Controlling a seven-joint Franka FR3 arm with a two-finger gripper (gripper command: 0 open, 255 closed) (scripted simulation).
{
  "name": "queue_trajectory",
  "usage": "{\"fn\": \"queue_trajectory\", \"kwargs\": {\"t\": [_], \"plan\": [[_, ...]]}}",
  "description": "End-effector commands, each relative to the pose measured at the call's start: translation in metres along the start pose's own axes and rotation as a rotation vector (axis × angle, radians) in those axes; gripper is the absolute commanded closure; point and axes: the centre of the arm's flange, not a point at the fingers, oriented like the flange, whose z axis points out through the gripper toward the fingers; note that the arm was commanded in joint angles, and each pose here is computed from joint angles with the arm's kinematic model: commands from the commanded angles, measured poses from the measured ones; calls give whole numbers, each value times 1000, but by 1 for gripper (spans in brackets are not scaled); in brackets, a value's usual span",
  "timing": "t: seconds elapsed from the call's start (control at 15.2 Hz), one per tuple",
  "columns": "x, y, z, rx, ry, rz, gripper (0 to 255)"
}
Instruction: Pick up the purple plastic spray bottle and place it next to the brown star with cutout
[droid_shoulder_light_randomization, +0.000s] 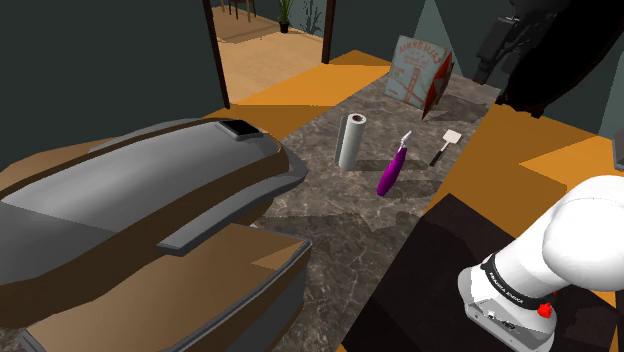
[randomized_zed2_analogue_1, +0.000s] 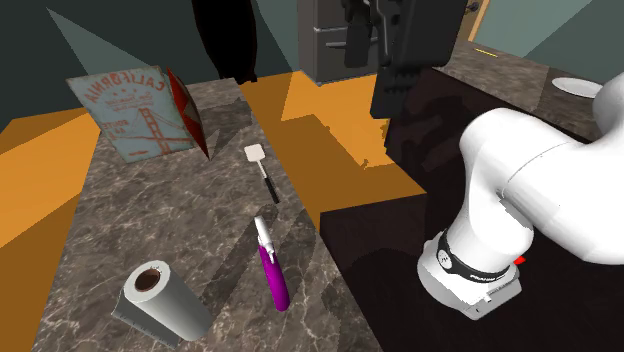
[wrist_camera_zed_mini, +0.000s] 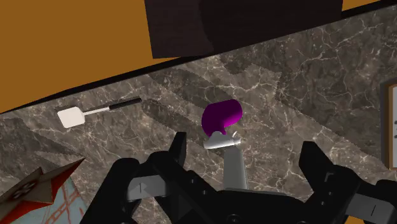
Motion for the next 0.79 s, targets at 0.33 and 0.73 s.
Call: {"fn": "queue_trajectory", "kwargs": {"t": [0.33, 0.73], "plan": [[1, -26, 63, -36, 46, 164, 0], [12, -53, 139, -78, 101, 361, 0]]}}
